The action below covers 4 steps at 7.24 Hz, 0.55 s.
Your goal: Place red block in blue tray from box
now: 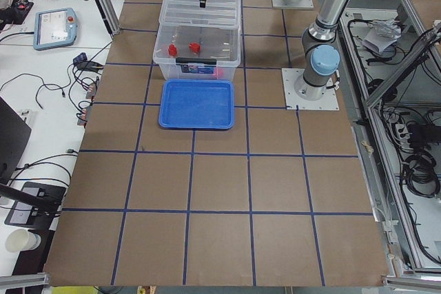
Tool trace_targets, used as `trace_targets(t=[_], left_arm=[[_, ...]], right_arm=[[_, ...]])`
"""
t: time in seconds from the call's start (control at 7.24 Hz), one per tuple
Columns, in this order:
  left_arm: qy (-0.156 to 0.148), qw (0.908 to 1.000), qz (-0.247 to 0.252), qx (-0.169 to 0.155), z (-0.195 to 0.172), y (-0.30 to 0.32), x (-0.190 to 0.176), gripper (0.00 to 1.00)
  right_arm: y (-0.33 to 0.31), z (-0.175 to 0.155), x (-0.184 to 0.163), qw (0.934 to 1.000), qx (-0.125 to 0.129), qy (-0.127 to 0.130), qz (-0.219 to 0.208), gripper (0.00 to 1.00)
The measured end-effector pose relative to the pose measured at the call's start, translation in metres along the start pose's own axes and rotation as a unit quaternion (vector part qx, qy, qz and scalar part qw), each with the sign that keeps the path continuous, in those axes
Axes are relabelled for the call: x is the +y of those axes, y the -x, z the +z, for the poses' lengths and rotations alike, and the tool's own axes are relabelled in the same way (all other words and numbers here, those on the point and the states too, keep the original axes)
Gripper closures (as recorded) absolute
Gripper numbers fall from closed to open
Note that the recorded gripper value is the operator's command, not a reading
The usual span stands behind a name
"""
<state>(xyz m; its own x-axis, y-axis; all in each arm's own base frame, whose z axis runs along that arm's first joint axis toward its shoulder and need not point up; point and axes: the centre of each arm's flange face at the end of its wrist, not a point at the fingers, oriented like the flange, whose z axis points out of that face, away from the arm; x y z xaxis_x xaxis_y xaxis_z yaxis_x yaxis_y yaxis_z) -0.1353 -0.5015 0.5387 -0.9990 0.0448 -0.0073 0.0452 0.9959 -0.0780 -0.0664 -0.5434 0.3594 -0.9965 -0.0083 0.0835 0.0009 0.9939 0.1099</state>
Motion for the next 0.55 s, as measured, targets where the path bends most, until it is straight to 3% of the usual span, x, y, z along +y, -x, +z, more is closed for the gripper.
trace_targets(t=[0.28,0.55], left_arm=[[0.023,0.9997,-0.005,0.003,0.028,0.002,-0.014,0.0],[0.03,0.9994,-0.017,0.004,0.102,0.004,-0.04,0.0]], right_arm=[[0.0,-0.012,0.001,1.0,-0.001,-0.004,0.003,0.0],[0.0,-0.033,-0.001,1.0,-0.004,-0.005,0.004,0.0]])
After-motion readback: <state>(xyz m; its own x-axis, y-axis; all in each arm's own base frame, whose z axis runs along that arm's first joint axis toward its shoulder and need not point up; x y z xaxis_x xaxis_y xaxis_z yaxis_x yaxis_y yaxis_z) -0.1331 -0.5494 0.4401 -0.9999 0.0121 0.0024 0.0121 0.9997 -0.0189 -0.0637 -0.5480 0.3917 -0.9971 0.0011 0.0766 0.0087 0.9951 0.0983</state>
